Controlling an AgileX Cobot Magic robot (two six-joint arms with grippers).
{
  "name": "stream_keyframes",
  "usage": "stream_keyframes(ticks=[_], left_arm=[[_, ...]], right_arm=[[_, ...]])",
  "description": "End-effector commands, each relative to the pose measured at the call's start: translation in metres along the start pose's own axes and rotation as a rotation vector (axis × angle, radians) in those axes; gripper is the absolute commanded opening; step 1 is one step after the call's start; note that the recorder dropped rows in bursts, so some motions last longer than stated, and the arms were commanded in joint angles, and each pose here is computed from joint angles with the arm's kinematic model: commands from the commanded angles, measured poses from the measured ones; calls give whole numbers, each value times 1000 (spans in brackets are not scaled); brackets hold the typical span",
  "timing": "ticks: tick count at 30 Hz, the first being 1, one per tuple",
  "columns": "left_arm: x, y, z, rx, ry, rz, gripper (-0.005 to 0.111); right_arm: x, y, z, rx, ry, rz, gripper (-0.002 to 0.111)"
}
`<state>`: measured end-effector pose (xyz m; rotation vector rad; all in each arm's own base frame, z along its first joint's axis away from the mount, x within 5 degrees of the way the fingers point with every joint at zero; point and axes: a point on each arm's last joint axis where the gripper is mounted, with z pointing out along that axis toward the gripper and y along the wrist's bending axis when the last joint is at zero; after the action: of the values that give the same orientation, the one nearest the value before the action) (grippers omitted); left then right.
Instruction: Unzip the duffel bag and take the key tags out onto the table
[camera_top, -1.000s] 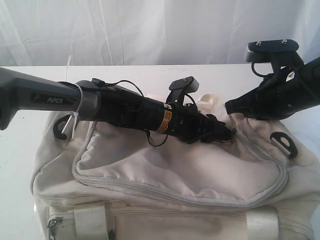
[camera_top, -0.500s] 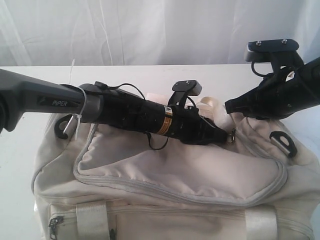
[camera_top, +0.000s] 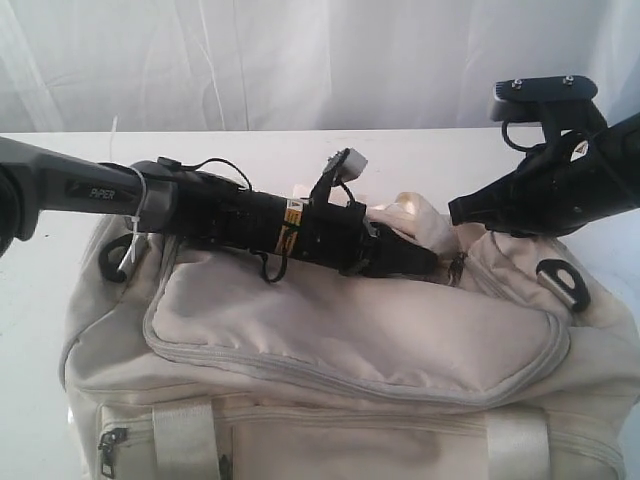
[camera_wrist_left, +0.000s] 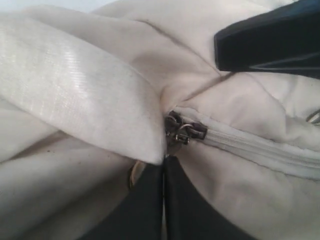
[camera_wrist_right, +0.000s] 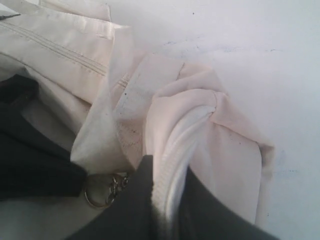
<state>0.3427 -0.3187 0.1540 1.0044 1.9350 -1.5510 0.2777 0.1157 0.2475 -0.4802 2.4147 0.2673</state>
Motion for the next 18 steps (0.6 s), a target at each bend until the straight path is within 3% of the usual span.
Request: stream_keyframes(ticks=[1, 11, 14, 18], left_arm=[[6, 14, -6, -19, 45, -2, 0], [-31, -24, -23, -9, -10, 146, 0], [-35, -29, -25, -8, -17, 179, 0], [-35, -29, -25, -7, -19, 178, 0]], right_arm=[[-4, -3, -2, 19, -46, -20, 0], [-3, -4, -2, 40, -31, -78, 1], [-7, -1, -15, 29, -32, -167, 15], [-16, 7, -38, 24, -107, -296, 42]])
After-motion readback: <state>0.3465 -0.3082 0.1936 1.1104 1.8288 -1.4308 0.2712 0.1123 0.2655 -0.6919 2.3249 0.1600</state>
